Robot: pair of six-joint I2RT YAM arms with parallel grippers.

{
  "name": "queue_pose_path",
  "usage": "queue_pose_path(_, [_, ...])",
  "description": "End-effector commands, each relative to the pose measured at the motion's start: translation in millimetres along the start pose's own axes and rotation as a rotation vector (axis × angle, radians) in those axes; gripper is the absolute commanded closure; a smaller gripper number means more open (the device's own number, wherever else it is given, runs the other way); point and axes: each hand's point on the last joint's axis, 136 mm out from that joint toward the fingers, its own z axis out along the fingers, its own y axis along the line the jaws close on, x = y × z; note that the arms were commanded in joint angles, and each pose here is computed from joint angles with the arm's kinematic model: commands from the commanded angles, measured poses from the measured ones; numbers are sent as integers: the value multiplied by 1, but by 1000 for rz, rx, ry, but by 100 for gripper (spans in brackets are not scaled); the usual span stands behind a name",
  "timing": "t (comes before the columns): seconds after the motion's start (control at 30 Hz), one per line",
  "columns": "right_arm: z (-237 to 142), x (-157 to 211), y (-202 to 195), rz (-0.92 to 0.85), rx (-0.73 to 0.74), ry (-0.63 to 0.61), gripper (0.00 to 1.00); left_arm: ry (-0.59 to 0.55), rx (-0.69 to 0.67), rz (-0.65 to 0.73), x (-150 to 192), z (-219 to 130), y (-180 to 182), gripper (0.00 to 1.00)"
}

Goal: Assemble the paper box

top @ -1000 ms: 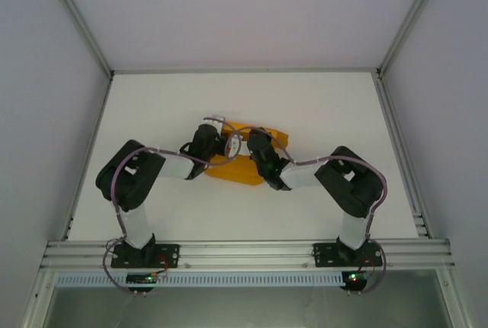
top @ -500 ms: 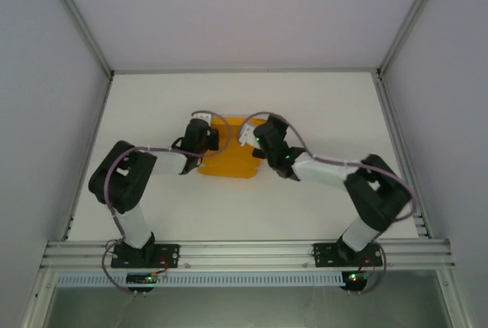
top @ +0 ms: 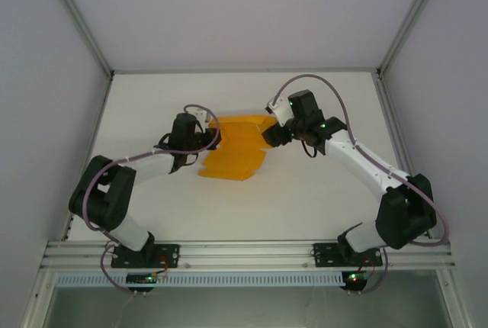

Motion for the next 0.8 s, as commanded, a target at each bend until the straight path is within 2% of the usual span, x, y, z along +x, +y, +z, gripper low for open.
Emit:
queue_pose_path(0.0, [-5,-2,24,57,-147,13,47,-8,59,-39,-12,-10,-14,100])
queue_pose_path(0.1, [-4,-5,25,52,-158,-9,67,-4,30,-28,-12,-10,-8,100])
queue_pose_path(0.17, [-4,-7,27,51,-168,-17,77,-1,-30,-23,-13,-10,1,100])
queue_pose_path(0.37, [-4,-11,36,87,-163,-49,95,-3,-268,-73,-18,-12,38,97])
queue_pose_path(0.47, [-3,-11,45,65,-145,-57,100,-20,-391,-105,-18,-15,59,97])
queue_pose_path(0.63, [-1,-9,54,51,-104,-38,100,-21,-643,-82,-13,-25,90,98])
queue_pose_path(0.77, [-3,-14,58,41,-110,-59,100,-37,-770,-49,-14,-33,97,98])
